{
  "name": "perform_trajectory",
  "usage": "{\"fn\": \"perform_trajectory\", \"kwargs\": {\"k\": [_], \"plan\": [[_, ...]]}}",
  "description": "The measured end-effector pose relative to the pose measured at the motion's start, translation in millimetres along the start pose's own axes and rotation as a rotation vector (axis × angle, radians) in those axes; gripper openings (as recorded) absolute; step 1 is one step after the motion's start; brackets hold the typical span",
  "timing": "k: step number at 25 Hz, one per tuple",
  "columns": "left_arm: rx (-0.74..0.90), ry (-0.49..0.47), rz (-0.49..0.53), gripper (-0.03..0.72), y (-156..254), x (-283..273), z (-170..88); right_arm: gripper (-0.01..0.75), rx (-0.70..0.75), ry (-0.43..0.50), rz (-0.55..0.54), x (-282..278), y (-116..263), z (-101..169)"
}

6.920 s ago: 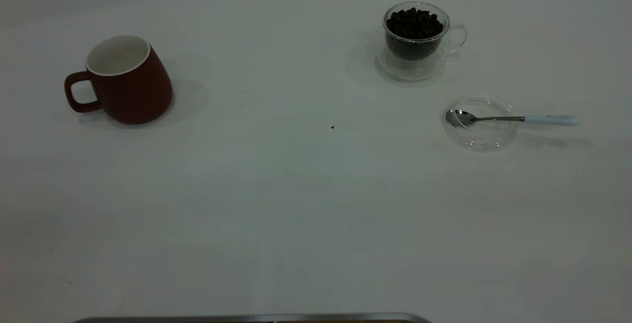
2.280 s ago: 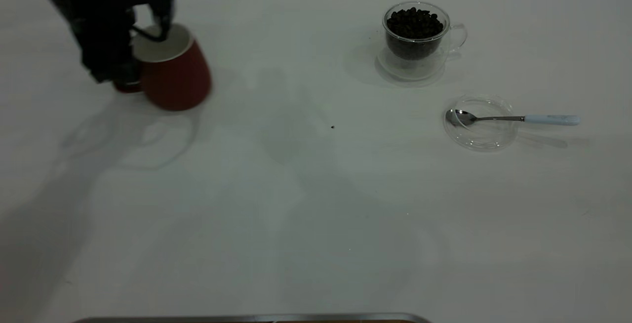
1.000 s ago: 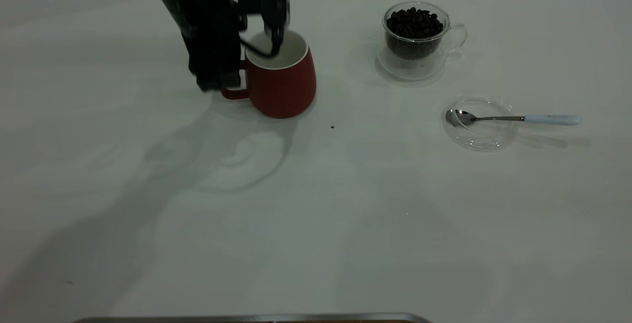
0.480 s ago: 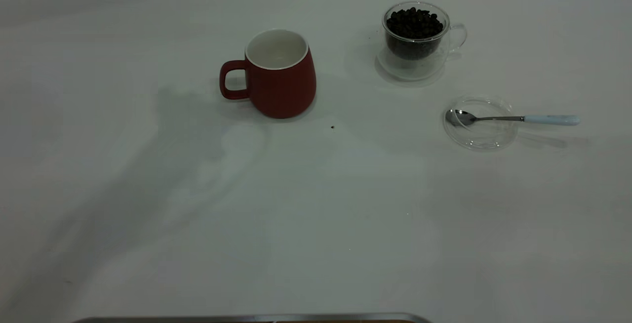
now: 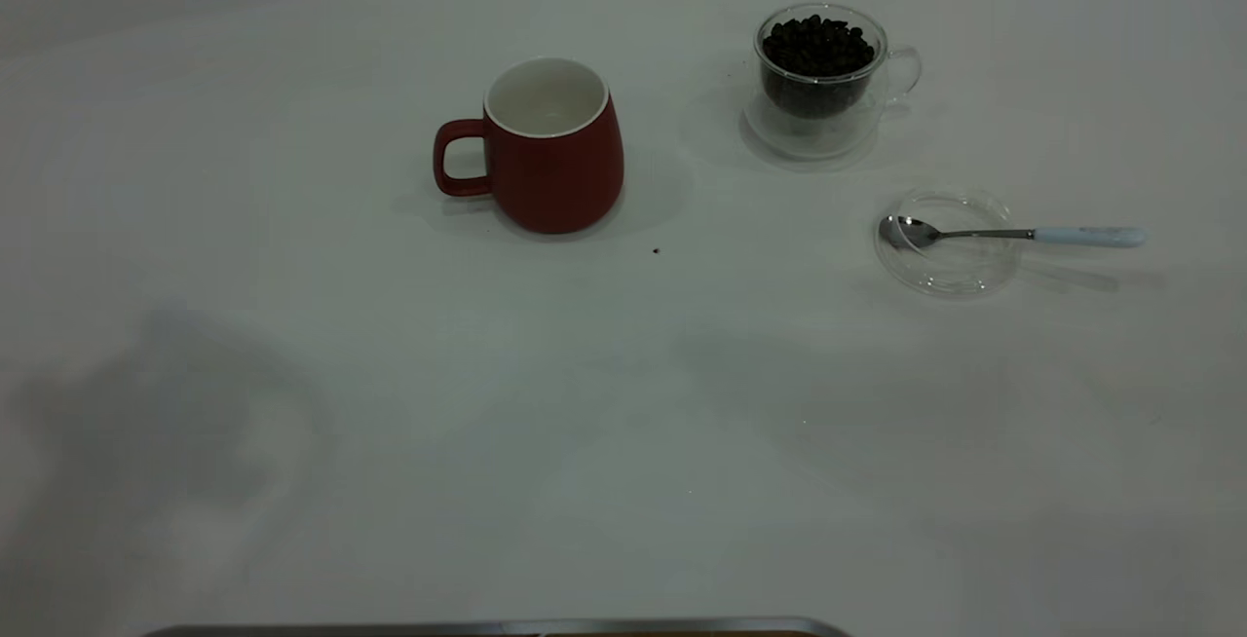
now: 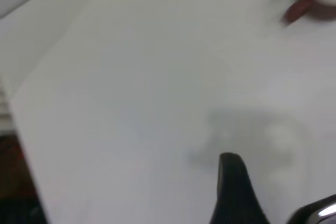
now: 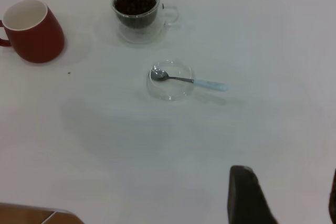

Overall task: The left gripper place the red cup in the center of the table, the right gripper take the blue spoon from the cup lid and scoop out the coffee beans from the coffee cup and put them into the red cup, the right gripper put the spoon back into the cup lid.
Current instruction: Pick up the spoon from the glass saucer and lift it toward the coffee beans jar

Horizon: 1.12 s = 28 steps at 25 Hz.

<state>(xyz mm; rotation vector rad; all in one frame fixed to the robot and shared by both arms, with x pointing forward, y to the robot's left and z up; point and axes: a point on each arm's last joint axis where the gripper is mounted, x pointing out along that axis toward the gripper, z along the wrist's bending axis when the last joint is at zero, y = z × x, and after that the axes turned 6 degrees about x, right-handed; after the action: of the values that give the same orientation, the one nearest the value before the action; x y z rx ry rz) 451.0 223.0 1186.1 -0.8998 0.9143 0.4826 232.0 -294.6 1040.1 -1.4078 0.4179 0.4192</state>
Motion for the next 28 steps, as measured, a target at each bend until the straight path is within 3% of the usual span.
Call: {"fn": "perform_trajectory", "kwargs": {"k": [7, 11, 15, 20, 28], "plan": [[-0.056, 0.090, -0.134, 0.535, 72.1, -45.6, -14.8, 0.418, 0.000, 0.000, 0.000, 0.0, 0.0, 0.0], [-0.095, 0.166, -0.169, 0.535, 124.8, -48.1, -32.7, 0.418, 0.000, 0.000, 0.000, 0.0, 0.0, 0.0], [-0.147, 0.183, -0.186, 0.535, 170.9, -39.4, -46.0, 0.418, 0.000, 0.000, 0.000, 0.0, 0.0, 0.0], [-0.225, 0.131, -0.208, 0.535, 215.5, -25.0, -55.8, 0.418, 0.000, 0.000, 0.000, 0.0, 0.0, 0.0], [-0.407, -0.021, -0.193, 0.535, 252.6, -2.9, -71.9, 0.418, 0.000, 0.000, 0.000, 0.0, 0.0, 0.0]]}}
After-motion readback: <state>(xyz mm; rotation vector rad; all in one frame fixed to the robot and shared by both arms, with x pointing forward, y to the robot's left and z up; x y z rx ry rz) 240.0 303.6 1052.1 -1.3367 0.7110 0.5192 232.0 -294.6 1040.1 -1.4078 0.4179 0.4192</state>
